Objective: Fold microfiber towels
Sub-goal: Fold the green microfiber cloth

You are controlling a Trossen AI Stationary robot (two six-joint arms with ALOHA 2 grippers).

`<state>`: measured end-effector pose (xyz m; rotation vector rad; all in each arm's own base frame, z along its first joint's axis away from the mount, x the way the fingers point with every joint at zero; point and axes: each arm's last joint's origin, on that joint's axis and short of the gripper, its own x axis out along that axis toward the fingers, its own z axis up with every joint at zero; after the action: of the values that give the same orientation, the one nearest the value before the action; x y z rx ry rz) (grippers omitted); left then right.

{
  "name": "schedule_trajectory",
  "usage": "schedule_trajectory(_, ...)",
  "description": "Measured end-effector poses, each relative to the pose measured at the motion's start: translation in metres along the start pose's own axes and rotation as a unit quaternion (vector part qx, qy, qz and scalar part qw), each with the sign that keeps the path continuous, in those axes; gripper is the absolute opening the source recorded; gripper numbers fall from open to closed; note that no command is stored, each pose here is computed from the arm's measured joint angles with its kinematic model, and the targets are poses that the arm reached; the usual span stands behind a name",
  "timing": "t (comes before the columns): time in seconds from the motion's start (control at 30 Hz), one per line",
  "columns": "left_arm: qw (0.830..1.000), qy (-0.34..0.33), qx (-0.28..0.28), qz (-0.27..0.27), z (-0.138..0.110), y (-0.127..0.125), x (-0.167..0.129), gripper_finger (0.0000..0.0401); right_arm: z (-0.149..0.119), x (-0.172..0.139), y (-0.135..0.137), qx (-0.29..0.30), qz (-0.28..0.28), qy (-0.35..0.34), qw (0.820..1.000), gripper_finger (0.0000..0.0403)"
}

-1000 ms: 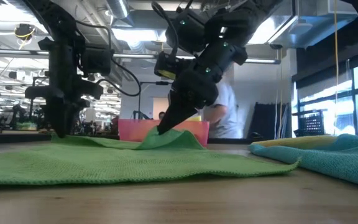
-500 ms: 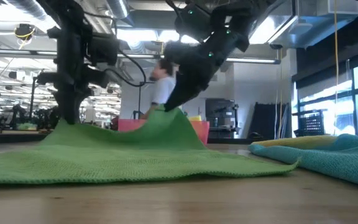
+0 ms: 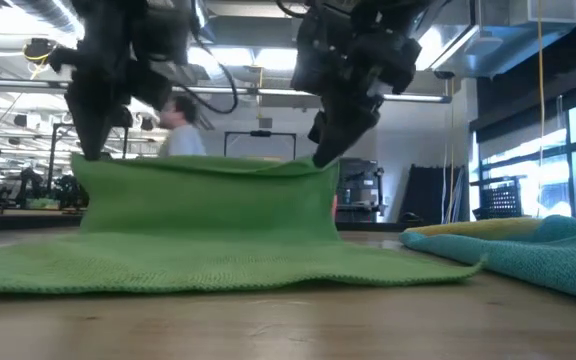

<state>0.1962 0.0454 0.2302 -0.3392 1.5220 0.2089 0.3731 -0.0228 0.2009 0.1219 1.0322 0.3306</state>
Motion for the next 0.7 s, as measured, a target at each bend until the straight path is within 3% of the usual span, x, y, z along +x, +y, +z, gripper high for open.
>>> schedule_trajectory(0.3, 0.999, -0.014, -0.012, -0.033, -0.012, -0.067, 0.002, 0.0, -0.001, 0.002, 0.01, 0.013, 0.047, 0.007, 0.999, 0.0008)
schedule_trajectory(0.43, 0.998, -0.036, -0.016, -0.056, -0.018, -0.093, 0.003, 0.0, 0.0, 0.003, 0.018, 0.017, 0.119, 0.001, 0.993, 0.0009)
schedule_trajectory(0.53, 0.996, -0.051, -0.015, -0.074, -0.022, -0.108, 0.003, 0.0, 0.0, 0.004, 0.026, 0.018, 0.168, 0.002, 0.986, 0.0009)
schedule_trajectory(0.7, 0.992, -0.074, -0.027, -0.095, -0.026, -0.123, 0.002, 0.0, -0.003, 0.009, 0.04, 0.009, 0.179, 0.022, 0.984, 0.0009)
